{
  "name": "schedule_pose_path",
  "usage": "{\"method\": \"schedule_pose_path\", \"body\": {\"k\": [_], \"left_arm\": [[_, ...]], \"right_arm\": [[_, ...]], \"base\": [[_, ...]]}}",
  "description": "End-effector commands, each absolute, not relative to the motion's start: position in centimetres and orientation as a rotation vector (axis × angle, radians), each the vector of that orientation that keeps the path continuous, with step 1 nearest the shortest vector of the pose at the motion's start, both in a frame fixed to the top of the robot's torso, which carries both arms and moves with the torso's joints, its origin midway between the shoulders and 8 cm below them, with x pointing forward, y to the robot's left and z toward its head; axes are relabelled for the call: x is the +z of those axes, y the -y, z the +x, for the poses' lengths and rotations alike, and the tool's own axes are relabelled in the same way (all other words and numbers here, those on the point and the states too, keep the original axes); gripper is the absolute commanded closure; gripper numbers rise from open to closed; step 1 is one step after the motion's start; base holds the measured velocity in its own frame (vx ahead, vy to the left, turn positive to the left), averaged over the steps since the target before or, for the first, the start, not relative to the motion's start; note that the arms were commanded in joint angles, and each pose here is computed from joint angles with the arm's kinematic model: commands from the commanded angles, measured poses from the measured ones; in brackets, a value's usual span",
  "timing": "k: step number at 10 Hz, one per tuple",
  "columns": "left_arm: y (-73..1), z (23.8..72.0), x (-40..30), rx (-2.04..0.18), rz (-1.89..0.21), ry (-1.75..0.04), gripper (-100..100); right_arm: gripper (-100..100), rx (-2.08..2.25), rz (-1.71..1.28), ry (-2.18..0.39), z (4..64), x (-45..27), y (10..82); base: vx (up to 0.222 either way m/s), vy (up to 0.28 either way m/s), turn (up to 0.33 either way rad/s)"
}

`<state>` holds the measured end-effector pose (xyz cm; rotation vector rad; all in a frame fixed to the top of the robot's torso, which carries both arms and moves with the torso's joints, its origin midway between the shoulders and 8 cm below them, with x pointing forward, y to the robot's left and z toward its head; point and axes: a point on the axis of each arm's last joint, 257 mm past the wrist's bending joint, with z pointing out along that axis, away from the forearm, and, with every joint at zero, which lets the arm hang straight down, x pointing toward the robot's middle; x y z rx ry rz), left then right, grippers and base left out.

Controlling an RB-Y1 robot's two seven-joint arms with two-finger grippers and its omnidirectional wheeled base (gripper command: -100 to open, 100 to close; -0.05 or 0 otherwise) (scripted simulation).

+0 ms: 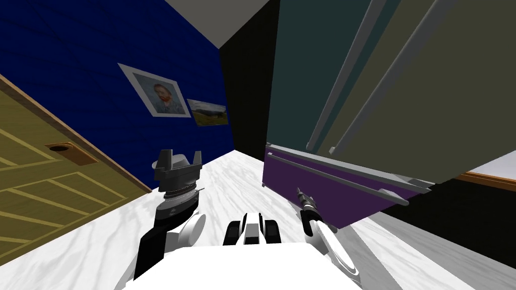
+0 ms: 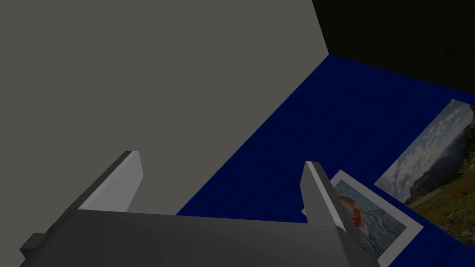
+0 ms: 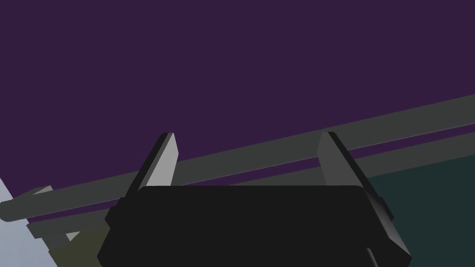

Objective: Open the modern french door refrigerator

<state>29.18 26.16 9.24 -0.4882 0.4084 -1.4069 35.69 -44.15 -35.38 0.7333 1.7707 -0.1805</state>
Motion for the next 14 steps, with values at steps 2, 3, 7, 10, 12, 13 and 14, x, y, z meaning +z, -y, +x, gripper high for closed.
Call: {"method": "schedule_pose_path", "body": {"k": [2,3,7,10,12,13,14], "left_arm": [[-26.2,29.2,9.2,-1.407,-0.488,-0.408,0],[-26.2,29.2,9.2,-1.407,-0.488,-0.408,0],[-26.2,29.2,9.2,-1.407,-0.488,-0.408,0],[-26.2,29.2,9.2,-1.407,-0.488,-0.408,0],[-26.2,29.2,9.2,-1.407,-0.488,-0.408,0],[-26.2,29.2,9.2,-1.407,-0.488,-0.408,0],[-26.2,29.2,9.2,-1.407,-0.488,-0.408,0]], "right_arm": [[-100,-0.352,0.737,-1.806,33.6,-37.0,47.0],[-100,-0.400,0.743,-1.801,33.1,-36.9,47.8],[-100,-0.592,0.751,-1.809,30.3,-37.6,50.9],[-100,-0.746,0.730,-1.812,28.1,-37.9,53.0],[-100,-0.850,0.720,-1.823,26.3,-38.6,54.5],[-100,-0.889,0.701,-1.808,26.1,-37.9,54.8],[-100,-0.914,0.717,-1.797,25.6,-37.7,55.2]], "base": [[0.043,0.017,0.089],[0.105,0.055,0.115],[0.080,0.052,0.064],[0.074,0.046,0.090],[0.039,0.022,0.077],[0.091,0.047,0.129],[0.066,0.026,0.002]]}}
